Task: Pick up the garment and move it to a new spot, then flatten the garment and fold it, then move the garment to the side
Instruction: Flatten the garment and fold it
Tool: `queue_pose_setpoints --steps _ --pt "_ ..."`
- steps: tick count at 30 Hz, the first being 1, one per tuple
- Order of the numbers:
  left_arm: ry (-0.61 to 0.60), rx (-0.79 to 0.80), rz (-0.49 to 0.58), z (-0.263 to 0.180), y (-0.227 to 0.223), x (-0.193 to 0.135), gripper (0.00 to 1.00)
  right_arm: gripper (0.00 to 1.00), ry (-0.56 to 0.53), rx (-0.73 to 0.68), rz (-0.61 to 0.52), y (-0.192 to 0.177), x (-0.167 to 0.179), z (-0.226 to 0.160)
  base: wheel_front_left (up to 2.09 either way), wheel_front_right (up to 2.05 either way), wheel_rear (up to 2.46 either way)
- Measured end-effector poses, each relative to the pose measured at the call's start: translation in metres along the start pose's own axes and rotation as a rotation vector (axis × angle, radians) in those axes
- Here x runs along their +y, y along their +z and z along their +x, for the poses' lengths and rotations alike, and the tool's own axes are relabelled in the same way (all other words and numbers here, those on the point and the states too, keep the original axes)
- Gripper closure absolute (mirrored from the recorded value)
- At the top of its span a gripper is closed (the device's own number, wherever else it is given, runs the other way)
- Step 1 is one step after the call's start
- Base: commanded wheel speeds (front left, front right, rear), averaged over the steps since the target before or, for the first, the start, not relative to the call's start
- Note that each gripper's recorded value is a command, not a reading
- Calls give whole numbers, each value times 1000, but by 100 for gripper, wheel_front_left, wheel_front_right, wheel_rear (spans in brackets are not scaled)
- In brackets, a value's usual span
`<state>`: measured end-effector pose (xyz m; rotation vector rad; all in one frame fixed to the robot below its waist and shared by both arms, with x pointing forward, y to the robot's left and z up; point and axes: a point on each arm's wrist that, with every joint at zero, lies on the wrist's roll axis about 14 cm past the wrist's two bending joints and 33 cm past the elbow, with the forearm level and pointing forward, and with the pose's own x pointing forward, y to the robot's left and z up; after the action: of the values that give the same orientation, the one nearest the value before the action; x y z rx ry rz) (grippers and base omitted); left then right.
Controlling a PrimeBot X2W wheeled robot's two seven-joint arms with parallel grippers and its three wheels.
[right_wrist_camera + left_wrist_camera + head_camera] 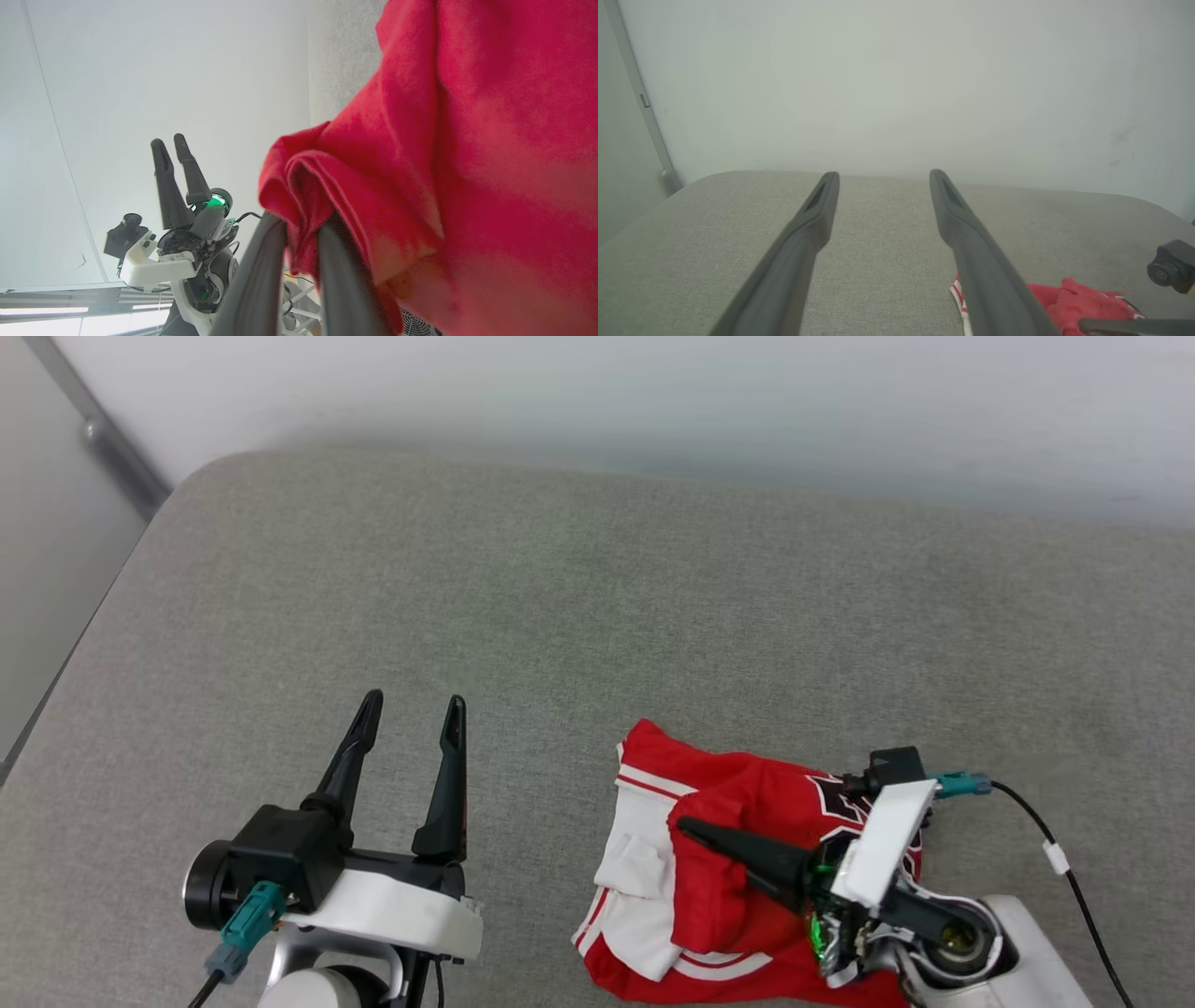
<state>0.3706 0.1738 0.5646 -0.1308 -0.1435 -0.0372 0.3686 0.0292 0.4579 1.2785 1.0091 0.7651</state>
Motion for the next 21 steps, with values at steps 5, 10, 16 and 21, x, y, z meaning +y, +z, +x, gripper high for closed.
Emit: queue_pose_setpoints --steps 5,10,16,21 --pt "28 8 -2 0 -5 8 0 0 -88 28 -54 -14 -20 16 0 0 0" --pt "24 10 -1 2 -7 7 0 0 -102 23 -213 -9 -7 17 0 0 0" --pt "-2 4 -7 5 -7 0 0 0 -210 -12 -636 7 3 3 0 0 0" --pt "-18 7 -12 5 -8 -5 0 0 -336 -31 -879 22 -8 -23 0 0 0"
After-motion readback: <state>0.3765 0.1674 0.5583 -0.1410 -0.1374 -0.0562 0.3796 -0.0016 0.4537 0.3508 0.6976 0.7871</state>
